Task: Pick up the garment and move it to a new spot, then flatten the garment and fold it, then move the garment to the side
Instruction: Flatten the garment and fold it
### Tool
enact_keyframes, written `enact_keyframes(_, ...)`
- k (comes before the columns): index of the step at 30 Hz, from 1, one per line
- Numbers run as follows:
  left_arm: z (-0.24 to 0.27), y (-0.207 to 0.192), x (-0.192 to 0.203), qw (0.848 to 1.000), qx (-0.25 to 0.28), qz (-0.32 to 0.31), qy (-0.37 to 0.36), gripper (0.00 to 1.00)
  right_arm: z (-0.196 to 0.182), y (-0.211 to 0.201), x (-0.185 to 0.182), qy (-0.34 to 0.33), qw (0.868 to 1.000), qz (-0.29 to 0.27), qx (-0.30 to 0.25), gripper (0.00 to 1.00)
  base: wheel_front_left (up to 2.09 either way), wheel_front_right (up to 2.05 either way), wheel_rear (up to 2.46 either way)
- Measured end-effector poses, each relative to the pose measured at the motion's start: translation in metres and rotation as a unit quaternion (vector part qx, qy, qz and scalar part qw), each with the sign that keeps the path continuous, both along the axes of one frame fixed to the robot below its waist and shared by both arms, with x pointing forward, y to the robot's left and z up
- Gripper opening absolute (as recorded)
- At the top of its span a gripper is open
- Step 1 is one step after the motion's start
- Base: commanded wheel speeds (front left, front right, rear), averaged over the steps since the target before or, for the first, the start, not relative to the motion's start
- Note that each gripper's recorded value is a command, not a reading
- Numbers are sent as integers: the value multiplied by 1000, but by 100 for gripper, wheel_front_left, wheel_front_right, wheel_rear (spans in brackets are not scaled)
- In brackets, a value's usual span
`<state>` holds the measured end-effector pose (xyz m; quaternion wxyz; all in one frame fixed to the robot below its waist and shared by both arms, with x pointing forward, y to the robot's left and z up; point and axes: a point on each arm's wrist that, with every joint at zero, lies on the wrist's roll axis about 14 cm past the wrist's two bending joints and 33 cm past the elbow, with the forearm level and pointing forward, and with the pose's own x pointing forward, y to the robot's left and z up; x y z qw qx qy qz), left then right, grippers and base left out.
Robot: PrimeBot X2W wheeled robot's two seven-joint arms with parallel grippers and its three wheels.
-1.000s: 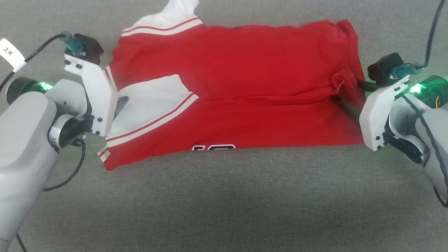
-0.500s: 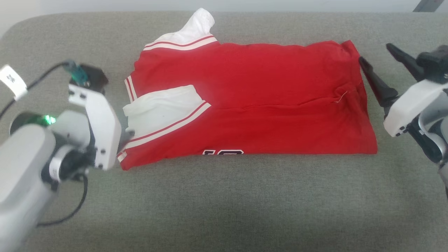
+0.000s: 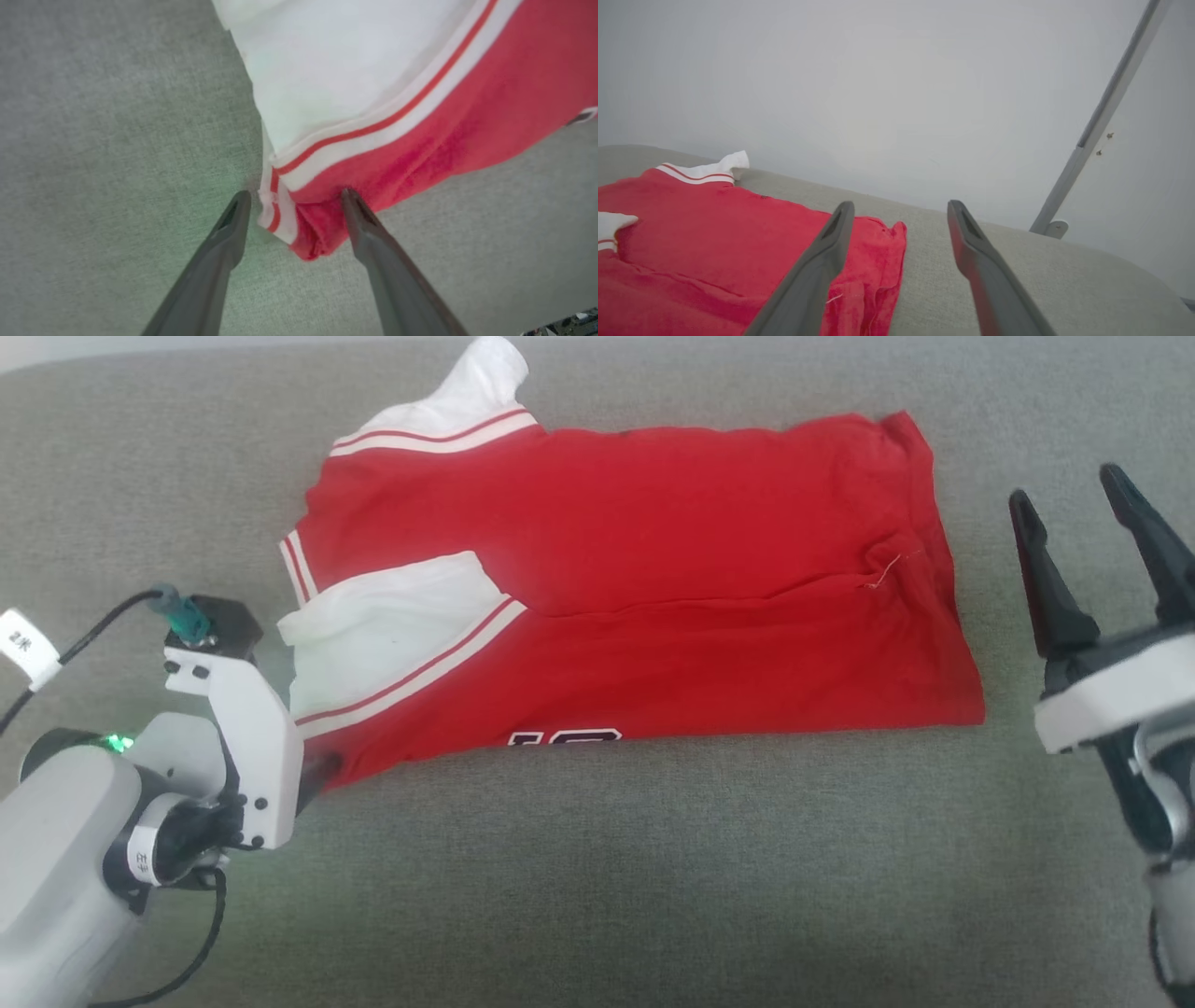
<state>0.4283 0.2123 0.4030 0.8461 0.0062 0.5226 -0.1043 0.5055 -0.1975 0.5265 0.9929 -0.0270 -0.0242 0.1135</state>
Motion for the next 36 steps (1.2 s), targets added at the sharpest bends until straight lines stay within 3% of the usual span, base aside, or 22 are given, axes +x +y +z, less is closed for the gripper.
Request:
enact_keyframes(6, -25, 1, 1, 999, -9, 16, 27, 100, -18, -5, -19, 35, 999, -26, 11, 100, 0, 0, 0)
enact_keyframes(7, -28, 0, 2, 999, -10, 14, 30, 91, -23, -4, -21, 46, 999, -27, 10, 100, 0, 0, 0)
enact_keyframes(8, -30, -1, 3, 999, -13, 14, 31, 51, -29, -3, -23, 61, 998, -26, 10, 100, 0, 0, 0)
enact_keyframes(9, -31, -2, 4, 999, -20, 19, 32, 0, -36, -1, -27, 82, 996, -23, 8, 100, 0, 0, 0)
enact_keyframes(16, -35, -6, 9, 999, -33, 16, 33, 0, -81, 0, -44, 226, 974, -20, 15, 100, 0, 0, 0)
enact_keyframes(23, -33, -7, 8, 999, -38, 15, 27, 0, -109, -2, -55, 336, 942, -20, 4, 100, 0, 0, 0)
enact_keyframes(29, -32, -8, 7, 999, -43, 18, 20, 0, -133, 4, -66, 416, 909, -13, -7, 100, 0, 0, 0)
enact_keyframes(33, -32, -8, 7, 999, -43, 18, 19, 0, -140, 6, -63, 442, 897, -12, -15, 100, 0, 0, 0)
enact_keyframes(35, -32, -8, 6, 999, -44, 17, 18, 0, -141, 9, -60, 447, 894, -8, -22, 0, 0, 0, 0)
enact_keyframes(36, -32, -8, 7, 999, -45, 18, 18, 0, -141, 9, -58, 447, 894, -9, -25, 0, 0, 0, 0)
